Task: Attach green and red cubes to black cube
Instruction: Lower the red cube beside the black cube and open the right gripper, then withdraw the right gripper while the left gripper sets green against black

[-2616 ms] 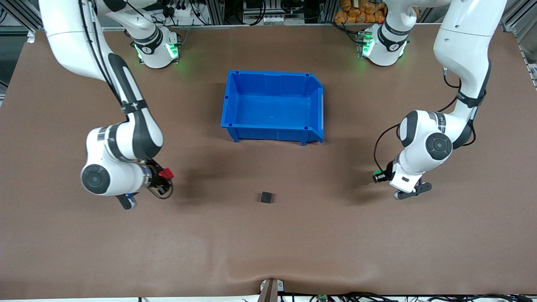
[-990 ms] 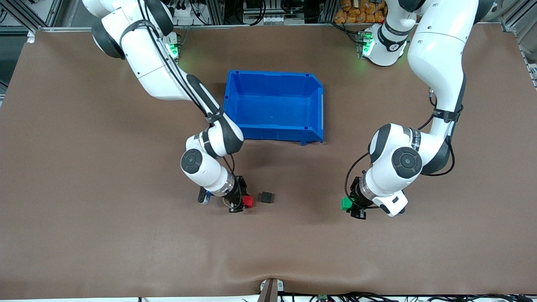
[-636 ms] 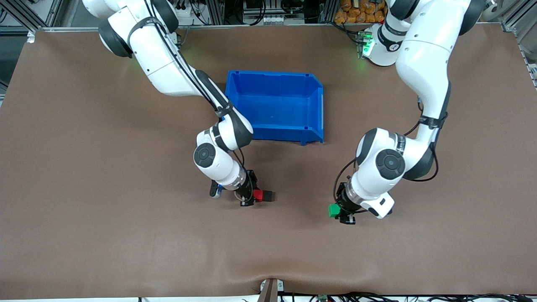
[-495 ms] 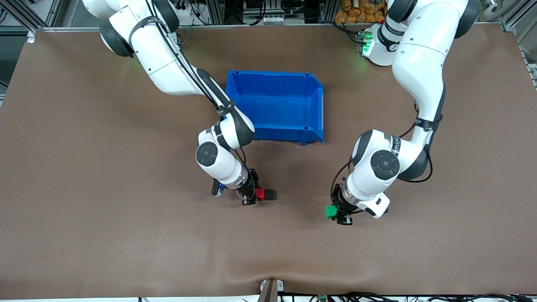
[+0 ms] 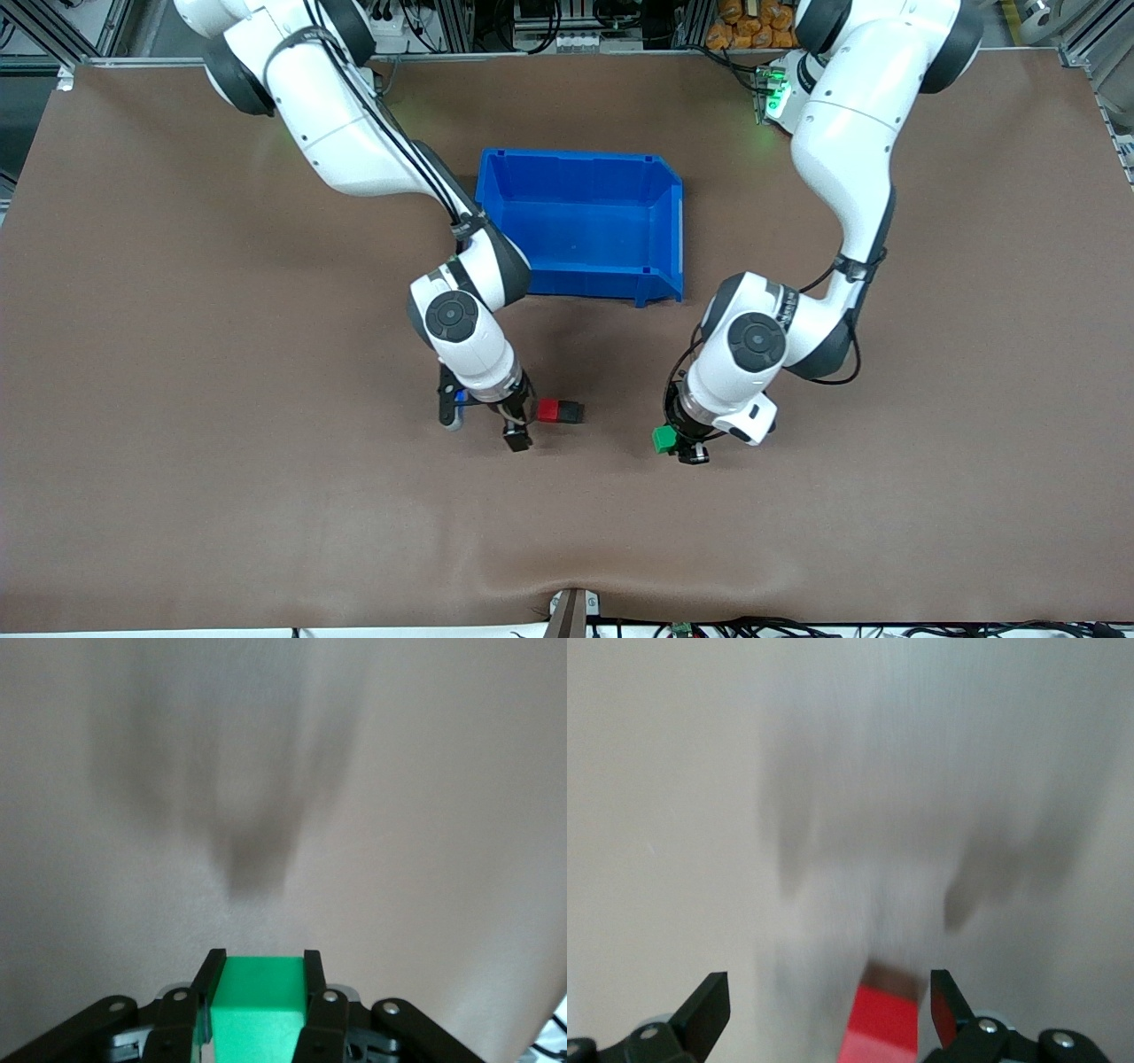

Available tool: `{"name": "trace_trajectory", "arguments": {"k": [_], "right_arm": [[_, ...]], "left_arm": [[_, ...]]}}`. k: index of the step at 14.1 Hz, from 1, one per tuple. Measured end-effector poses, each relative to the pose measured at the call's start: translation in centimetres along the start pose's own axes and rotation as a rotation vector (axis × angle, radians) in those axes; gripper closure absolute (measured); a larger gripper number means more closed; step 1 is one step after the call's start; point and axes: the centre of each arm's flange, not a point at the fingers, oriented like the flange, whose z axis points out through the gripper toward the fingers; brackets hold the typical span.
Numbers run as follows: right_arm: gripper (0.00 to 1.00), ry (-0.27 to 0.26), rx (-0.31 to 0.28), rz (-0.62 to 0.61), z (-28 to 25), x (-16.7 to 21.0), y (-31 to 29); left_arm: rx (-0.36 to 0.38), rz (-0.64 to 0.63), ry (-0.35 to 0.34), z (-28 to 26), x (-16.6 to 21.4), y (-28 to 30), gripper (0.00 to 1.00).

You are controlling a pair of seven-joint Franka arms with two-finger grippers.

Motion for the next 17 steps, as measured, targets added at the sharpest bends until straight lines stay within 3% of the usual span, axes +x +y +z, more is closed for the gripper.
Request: {"name": "trace_trajectory", "arguments": {"k": [5,8,10,12,14,17], "right_arm": [[0.0,0.086,-0.1,0.01,-7.2,6.4,-3.0],[0.0,0.098,-0.11,-0.061,-15.8,11.5,-5.2],[0.0,0.104,-0.156,-0.133,-21.4,16.2,-5.5],[0.0,0.082,-0.216,-0.25,-25.1,19.0,-4.9],[0.0,0.02,-0.292,-0.396,-27.9,21.1,-3.7],[0.0,-0.033,-0.33,-0.584,-33.1,24.5,-2.2]], "left_arm": [[-0.041,0.062,-0.039,0.8,-5.1,-2.6,0.6],[-0.076,0.095,-0.062,2.7,-6.8,-4.2,0.6],[-0.082,0.108,-0.056,4.1,-7.0,-4.9,0.6],[-0.066,0.112,-0.042,4.9,-6.9,-5.4,0.6],[-0.044,0.119,-0.024,5.3,-6.9,-5.8,0.6],[-0.035,0.151,-0.021,5.4,-7.4,-6.4,0.6]]}}
